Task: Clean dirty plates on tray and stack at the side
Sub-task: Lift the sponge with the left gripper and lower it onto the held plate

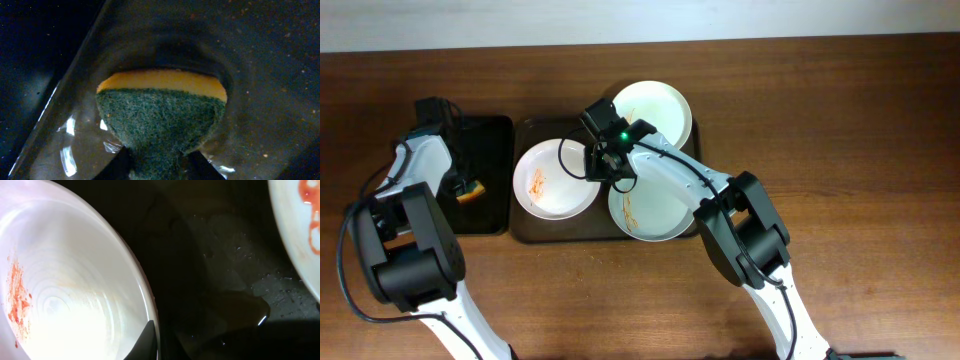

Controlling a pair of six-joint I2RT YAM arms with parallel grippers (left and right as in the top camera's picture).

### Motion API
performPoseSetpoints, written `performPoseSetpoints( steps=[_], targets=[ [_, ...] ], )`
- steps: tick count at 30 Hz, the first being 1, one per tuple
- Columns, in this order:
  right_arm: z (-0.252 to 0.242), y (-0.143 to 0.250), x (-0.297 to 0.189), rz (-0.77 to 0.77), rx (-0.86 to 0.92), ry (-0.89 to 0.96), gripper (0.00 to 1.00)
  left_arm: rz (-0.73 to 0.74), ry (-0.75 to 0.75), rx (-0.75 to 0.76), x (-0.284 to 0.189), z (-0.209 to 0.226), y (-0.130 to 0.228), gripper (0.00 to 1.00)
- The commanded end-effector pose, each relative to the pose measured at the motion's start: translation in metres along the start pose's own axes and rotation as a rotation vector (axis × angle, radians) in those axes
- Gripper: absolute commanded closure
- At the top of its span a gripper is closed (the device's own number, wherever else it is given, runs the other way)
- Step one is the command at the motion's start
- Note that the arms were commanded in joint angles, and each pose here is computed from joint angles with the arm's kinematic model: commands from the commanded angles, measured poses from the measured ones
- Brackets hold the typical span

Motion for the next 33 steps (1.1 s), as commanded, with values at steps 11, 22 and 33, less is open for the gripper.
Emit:
performPoseSetpoints(
  steps=[11,22,33],
  targets=[
    [-0.011,0.002,0.01,0.032,0.03,-0.014,0.96,0.064,0.15,0.204,-0.043,-0.032,-0.016,0.99],
    [-0.014,-0.006,0.007,0.03,0.028,-0.104,0.96,0.147,0.372,0.559,-0.108,-0.1,0.018,0.99],
    [-0.024,-0.013,0.002,0.029,0.061,-0.16,0.96,0.29,0.334,0.65,-0.059,-0.104,0.088,0.99]
  ],
)
Point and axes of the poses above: each gripper's point midway between its finger pads, its own x axis out along the fingers, its own z axis along the line the jaws close on, y = z × x, the point moved 4 cm from there along -x, back along the fingers, and after that the axes turned 12 degrees about -x, right-handed, at the moved point
